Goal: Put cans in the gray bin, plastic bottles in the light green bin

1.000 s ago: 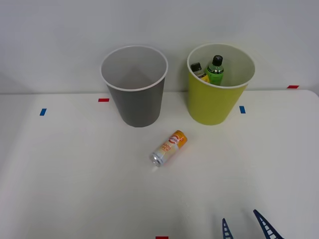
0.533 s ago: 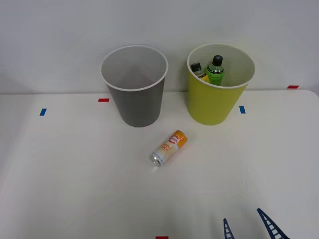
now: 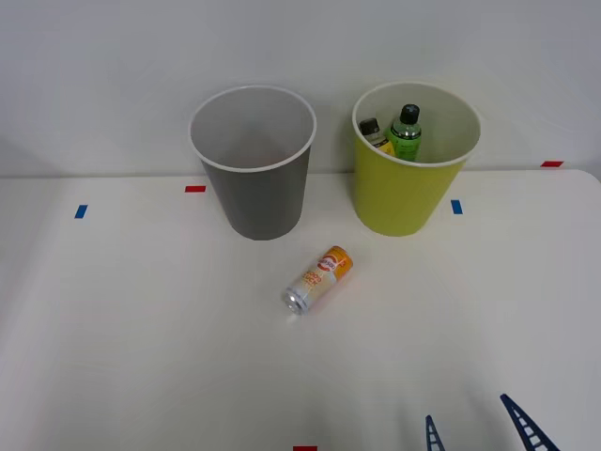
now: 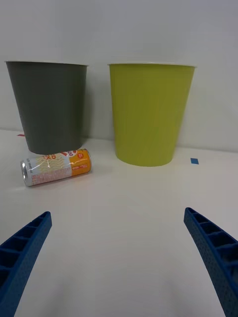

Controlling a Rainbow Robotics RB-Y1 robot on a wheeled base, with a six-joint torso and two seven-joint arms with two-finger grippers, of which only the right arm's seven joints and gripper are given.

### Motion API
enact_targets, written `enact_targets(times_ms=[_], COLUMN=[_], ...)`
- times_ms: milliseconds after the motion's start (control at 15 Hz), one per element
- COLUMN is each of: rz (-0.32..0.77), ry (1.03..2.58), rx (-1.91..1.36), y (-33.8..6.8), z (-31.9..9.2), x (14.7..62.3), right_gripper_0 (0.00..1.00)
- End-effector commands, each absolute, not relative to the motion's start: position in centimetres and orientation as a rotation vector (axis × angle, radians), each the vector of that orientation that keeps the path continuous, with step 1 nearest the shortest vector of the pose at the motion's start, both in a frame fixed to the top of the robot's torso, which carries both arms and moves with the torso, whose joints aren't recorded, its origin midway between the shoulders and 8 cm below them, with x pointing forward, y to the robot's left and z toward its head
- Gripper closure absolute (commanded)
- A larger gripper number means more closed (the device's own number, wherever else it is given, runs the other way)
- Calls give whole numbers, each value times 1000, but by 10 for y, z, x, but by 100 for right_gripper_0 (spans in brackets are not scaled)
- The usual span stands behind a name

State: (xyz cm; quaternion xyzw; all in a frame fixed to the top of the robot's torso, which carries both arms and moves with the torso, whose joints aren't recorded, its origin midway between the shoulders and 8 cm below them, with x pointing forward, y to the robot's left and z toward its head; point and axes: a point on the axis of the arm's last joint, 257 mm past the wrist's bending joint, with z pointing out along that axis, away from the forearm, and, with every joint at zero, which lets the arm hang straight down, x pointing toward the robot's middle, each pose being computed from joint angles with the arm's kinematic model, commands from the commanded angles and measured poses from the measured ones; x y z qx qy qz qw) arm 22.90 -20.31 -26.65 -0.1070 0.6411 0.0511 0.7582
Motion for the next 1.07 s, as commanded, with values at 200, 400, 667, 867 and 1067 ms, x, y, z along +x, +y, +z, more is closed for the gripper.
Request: enact_targets(times_ms=[200, 400, 667, 867, 1067], rz=[109, 109, 109, 109, 109], ry=[1395, 1395, 1395, 1395, 1395], rx=[-233, -233, -233, -233, -233], y=[-204, -204, -204, -204, -204], z=[-266, -266, -266, -266, -266], x=[229, 229, 229, 229, 229], right_gripper_0=[7, 7, 7, 7, 7])
